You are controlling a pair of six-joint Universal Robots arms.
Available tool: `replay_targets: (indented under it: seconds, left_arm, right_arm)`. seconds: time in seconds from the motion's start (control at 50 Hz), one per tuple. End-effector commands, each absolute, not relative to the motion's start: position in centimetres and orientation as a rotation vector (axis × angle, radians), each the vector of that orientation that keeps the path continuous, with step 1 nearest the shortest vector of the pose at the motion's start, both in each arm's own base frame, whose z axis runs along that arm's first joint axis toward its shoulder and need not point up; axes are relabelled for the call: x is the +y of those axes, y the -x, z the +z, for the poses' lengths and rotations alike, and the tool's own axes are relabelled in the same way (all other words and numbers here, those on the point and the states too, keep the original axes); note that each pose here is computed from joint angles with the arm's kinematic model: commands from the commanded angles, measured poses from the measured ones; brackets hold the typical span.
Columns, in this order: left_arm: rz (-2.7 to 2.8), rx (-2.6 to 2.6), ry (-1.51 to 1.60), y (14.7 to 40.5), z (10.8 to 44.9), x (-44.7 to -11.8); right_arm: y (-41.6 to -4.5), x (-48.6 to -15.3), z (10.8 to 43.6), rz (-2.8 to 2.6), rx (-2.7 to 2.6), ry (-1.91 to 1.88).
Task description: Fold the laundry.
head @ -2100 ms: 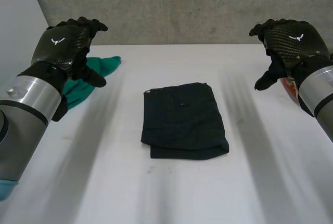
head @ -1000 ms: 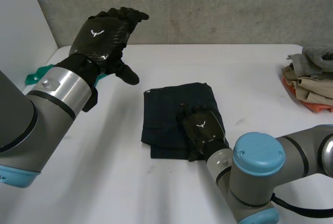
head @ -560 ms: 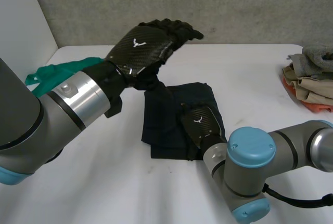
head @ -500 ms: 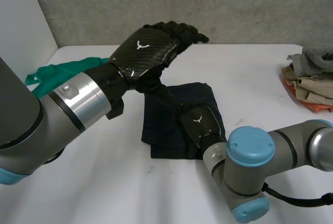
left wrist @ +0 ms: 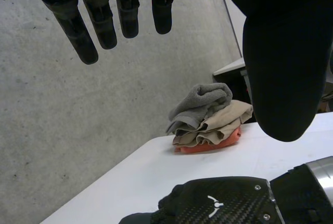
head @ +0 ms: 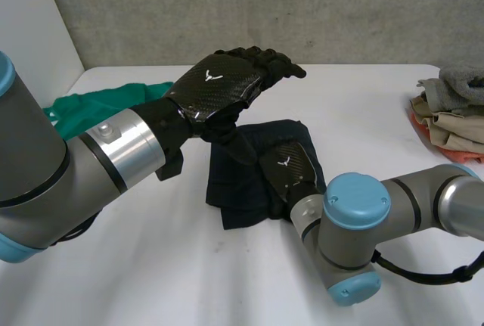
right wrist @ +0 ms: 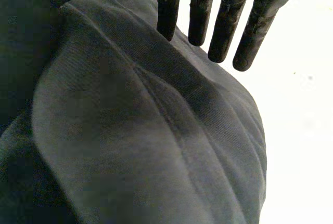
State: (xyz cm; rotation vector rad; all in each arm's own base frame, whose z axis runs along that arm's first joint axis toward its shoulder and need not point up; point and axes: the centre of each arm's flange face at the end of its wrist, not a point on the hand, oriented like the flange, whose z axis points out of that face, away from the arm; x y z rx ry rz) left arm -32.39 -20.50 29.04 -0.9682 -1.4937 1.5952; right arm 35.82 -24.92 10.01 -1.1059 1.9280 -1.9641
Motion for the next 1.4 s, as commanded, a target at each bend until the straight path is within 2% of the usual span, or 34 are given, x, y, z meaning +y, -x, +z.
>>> replay_targets:
  seconds: [0.02, 0.26, 0.36, 0.42, 0.52, 0.62, 0.72, 0.84, 0.9, 1.04, 1.24, 1.4]
  left_arm:
    - [1.598, -1.492, 0.968, 32.3, 29.1, -20.5]
    - [1.600, -1.492, 0.967, 32.3, 29.2, -20.5]
    - [1.598, -1.494, 0.965, 32.3, 29.2, -20.5]
    - [1.604, -1.492, 0.964, 32.2, 29.3, -20.5]
    - [1.631, -1.476, 0.958, 31.8, 30.1, -20.4]
    - [1.663, -1.469, 0.945, 31.2, 30.9, -20.6]
    - [1.662, -1.472, 0.943, 31.1, 30.9, -20.5]
    - [1.639, -1.492, 0.945, 31.1, 30.1, -20.3]
    - [1.635, -1.496, 0.946, 31.1, 30.0, -20.3]
    - [1.625, -1.511, 0.945, 30.9, 29.5, -20.3]
    - [1.610, -1.529, 0.944, 30.9, 28.9, -20.2]
    - [1.607, -1.534, 0.943, 30.8, 28.8, -20.3]
  right_arm:
    - [-36.2, -25.4, 11.0, -1.993, 1.904, 1.091]
    - [-36.7, -26.2, 9.9, -1.931, 1.962, 1.123]
    - [-36.9, -26.9, 10.4, -1.956, 1.951, 1.107]
    - [-36.8, -28.1, 11.7, -2.015, 1.927, 1.068]
    - [-34.4, -32.5, 16.4, -2.187, 1.877, 0.946]
    - [-33.0, -34.7, 19.1, -2.261, 1.806, 0.913]
    - [-32.9, -34.3, 17.7, -2.172, 1.842, 0.973]
    - [-32.5, -33.6, 13.9, -2.030, 1.966, 1.040]
    - [-32.4, -33.5, 13.3, -2.025, 1.980, 1.070]
    - [-31.1, -33.8, 13.2, -2.049, 2.015, 1.149]
    - [-28.2, -34.9, 16.4, -2.052, 1.910, 1.280]
    - [-27.5, -35.3, 15.2, -1.970, 1.749, 1.492]
